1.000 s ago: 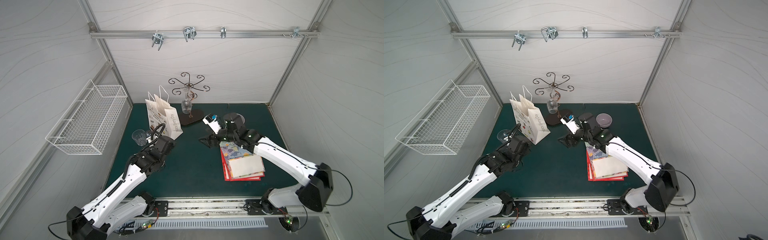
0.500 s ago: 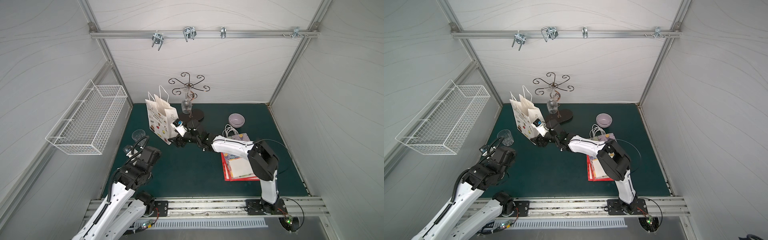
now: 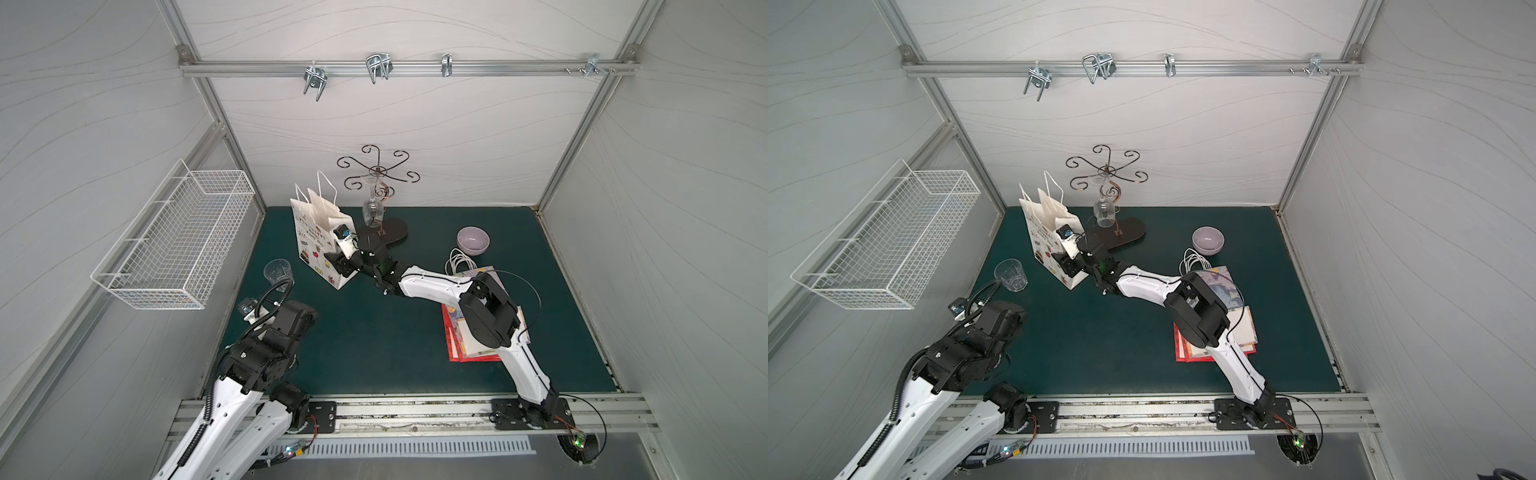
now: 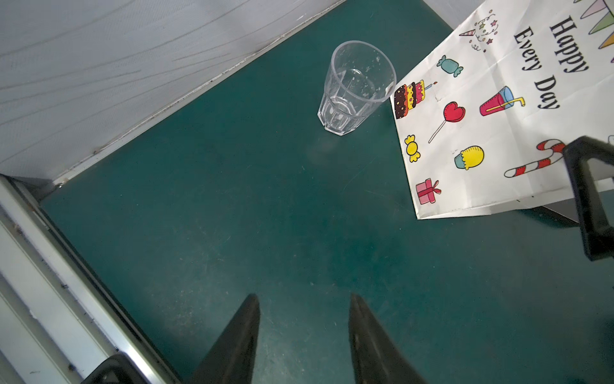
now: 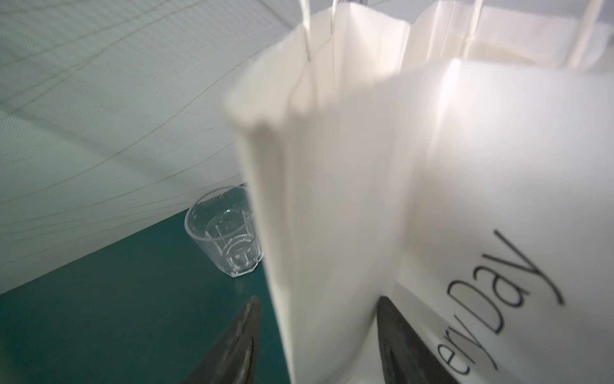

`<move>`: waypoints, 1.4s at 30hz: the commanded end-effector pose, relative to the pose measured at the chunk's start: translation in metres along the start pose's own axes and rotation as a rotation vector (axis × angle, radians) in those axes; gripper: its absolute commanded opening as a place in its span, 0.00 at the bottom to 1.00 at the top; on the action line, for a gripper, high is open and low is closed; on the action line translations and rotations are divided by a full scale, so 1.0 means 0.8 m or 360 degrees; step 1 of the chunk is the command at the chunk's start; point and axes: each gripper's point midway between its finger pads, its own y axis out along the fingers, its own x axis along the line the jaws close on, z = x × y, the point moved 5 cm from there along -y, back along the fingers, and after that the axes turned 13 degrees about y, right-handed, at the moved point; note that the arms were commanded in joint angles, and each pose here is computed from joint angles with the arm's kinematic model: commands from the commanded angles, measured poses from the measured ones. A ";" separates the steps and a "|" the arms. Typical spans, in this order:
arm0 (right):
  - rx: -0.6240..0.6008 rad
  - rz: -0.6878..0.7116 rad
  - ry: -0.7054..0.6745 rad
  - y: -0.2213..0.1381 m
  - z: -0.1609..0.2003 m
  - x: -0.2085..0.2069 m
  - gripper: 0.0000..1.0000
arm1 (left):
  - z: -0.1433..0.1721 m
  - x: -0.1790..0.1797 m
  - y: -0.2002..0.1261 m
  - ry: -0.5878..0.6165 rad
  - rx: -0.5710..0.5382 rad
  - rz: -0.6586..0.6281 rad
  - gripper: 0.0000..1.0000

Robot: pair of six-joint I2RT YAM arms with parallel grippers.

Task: Put away the paper bag
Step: Pick up the paper bag from the center of the board, then place the paper bag at the center of the board.

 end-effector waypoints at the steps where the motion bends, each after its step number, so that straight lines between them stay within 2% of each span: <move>1: -0.0080 0.0066 -0.0071 0.006 -0.006 0.003 0.52 | -0.007 0.012 -0.007 -0.0052 -0.0058 -0.0050 0.43; 5: -0.0102 0.0084 -0.0095 0.009 -0.009 0.002 0.42 | -0.010 0.014 -0.009 -0.0058 -0.0084 -0.0050 0.39; 14: -0.0124 -0.0004 -0.0161 0.000 -0.015 0.014 0.08 | -0.017 0.015 -0.012 -0.0111 -0.0157 -0.0026 0.39; 16: -0.0123 -0.0014 -0.0159 -0.005 -0.016 0.016 0.03 | -0.019 0.013 -0.012 -0.0116 -0.0169 -0.0022 0.39; 23: -0.0105 -0.0064 -0.0117 -0.044 -0.023 0.009 0.00 | -0.029 0.012 -0.015 -0.0067 -0.0235 -0.0029 0.40; 30: 0.0033 -0.0226 -0.0055 -0.124 -0.011 -0.012 0.00 | -0.042 -0.001 -0.016 0.0012 -0.0337 0.0045 0.43; 37: 0.0152 -0.0480 0.0021 -0.200 -0.010 -0.027 0.00 | -0.050 -0.041 -0.014 0.0191 -0.0443 0.0334 0.48; 42: 0.0230 -0.0463 -0.0005 -0.231 -0.002 -0.042 0.00 | -0.054 -0.064 -0.016 0.0259 -0.0487 0.0506 0.50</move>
